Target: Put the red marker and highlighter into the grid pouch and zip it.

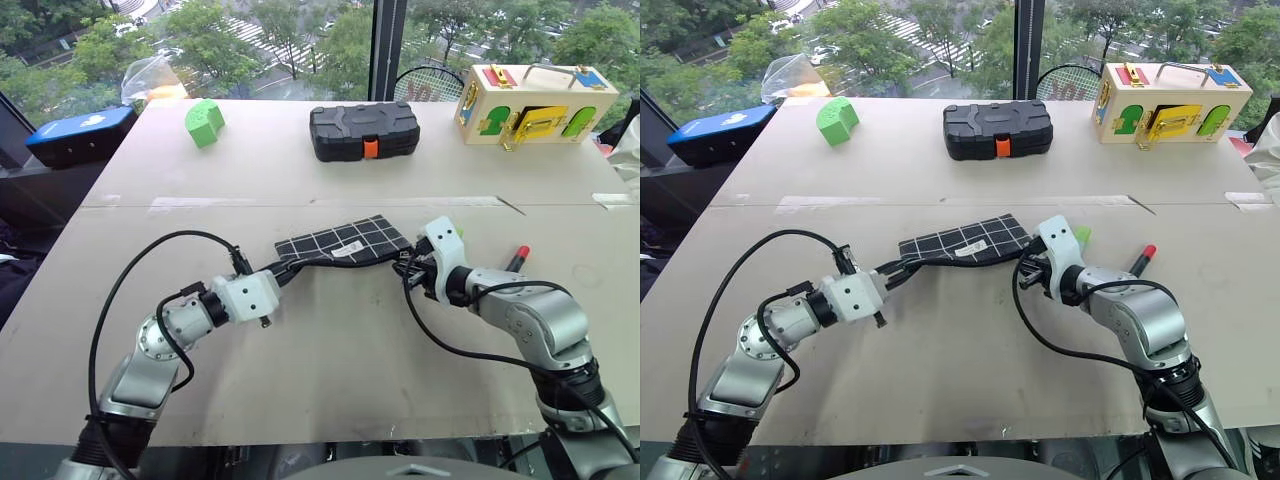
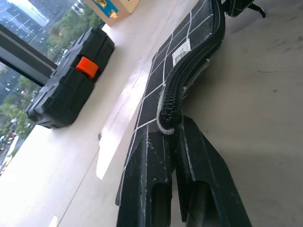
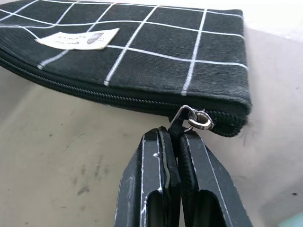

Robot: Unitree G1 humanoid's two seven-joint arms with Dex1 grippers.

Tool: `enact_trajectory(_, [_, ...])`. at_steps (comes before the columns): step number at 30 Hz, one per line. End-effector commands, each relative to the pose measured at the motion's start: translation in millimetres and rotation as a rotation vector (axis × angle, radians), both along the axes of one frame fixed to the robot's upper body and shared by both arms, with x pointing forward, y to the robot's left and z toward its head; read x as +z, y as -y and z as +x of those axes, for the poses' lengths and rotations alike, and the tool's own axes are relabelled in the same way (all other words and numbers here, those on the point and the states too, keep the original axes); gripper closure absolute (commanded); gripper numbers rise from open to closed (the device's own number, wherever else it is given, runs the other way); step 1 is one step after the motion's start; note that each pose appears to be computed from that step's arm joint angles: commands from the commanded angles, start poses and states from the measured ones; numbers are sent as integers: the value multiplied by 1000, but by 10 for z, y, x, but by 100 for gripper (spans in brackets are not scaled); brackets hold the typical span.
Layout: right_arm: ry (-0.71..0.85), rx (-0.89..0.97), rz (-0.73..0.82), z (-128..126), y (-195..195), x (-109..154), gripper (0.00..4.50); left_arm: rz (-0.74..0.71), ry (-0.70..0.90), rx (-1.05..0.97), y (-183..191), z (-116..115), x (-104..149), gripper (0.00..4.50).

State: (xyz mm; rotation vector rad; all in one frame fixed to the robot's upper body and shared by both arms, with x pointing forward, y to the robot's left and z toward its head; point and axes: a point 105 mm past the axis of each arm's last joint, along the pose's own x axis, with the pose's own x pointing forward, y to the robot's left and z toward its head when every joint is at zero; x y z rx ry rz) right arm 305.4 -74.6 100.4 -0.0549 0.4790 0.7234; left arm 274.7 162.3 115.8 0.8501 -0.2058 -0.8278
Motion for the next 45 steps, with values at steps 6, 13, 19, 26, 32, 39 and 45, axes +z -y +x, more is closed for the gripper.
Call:
enact_trajectory(6, [75, 53, -22, -68, -86, 168, 446, -50, 26, -35, 98, -24, 83, 450])
enact_trajectory(13, [70, 36, -36, -31, -16, 175, 446, -96, 30, -4, 82, 8, 113, 450])
enact_trajectory(19, [59, 73, -44, -94, -65, 165, 446, -109, 27, 10, 75, 12, 89, 450])
enact_trajectory(26, [62, 143, -20, -146, -293, 208, 446, -112, 22, 3, 105, -22, 52, 450])
enact_trajectory(32, [55, 157, -39, -158, -307, 172, 446, -133, 31, 27, 77, -6, 75, 450])
enact_trajectory(39, [47, 84, -111, -99, -58, 62, 446, -161, 37, 64, 5, 2, 106, 450])
enact_trajectory(45, [58, 41, -118, -49, 14, 56, 446, -137, -43, -2, 56, -142, -53, 450])
